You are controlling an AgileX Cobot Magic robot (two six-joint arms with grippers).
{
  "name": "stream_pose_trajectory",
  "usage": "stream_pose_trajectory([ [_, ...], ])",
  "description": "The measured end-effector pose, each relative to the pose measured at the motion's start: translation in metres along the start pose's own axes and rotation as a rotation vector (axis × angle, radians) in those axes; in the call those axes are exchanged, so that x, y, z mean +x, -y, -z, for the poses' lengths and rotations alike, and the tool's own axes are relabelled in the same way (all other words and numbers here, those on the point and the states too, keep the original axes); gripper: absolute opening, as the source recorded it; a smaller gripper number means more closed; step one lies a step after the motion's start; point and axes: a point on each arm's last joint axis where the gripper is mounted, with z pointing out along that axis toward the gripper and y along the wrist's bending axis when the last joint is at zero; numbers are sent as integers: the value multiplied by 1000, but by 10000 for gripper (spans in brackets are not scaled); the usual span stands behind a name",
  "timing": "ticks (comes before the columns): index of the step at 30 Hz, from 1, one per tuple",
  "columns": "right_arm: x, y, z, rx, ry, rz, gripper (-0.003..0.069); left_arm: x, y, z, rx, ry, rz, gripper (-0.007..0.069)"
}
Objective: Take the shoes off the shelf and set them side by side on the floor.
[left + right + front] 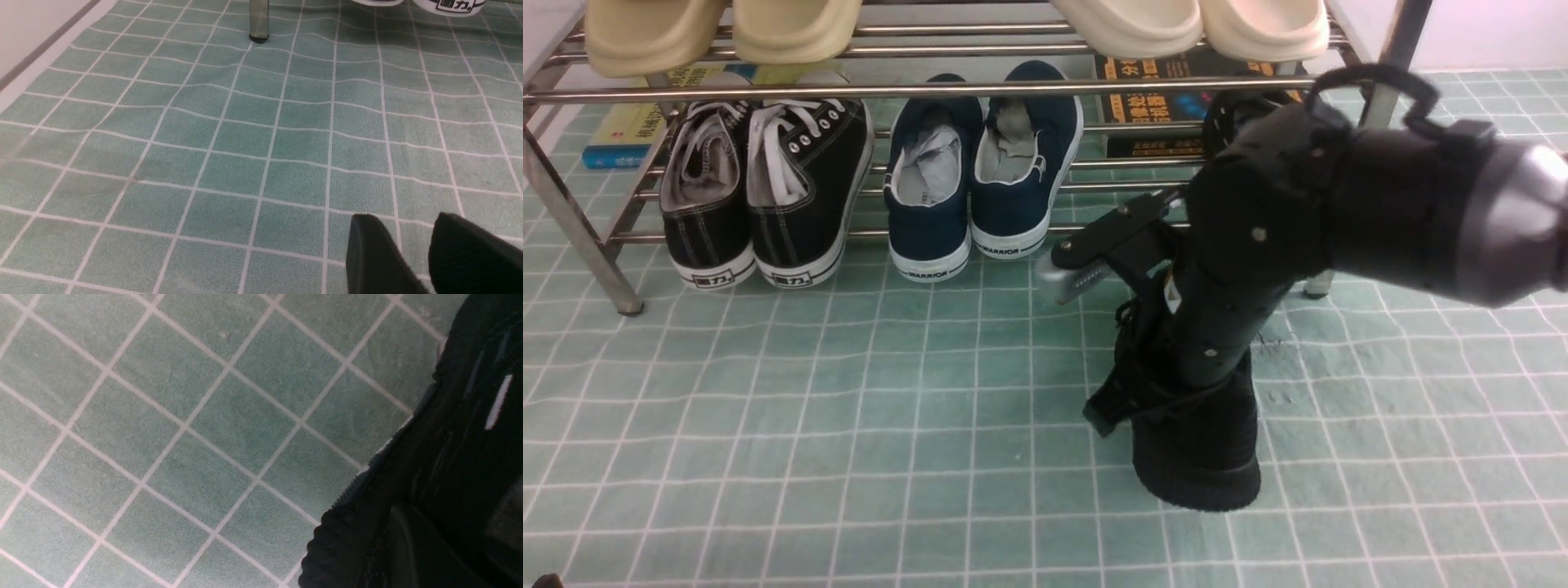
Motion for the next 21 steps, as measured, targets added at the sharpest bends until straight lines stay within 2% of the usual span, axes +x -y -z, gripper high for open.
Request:
stream_pose_trajectory([
  [3,1,-2,-11,-17,-31,-17,37,0,0,0,0,0,0,242],
  [7,2,-5,-25,-50,-66,-49,112,0,0,0,0,0,0,242],
  [12,1,-12,-22,-118,-112,-99,308,0,0,0,0,0,0,242],
  [14,-2,-14,-12,-133,-152,-81,354,0,0,0,0,0,0,242],
  [17,-8,-17,6,-149,-187,-19,368,0,0,0,0,0,0,242],
  [20,-18,-18,23,-161,-144,40,337,0,0,0,0,0,0,242],
  [21,-21,-19,34,-165,-111,59,297,0,0,0,0,0,0,242],
])
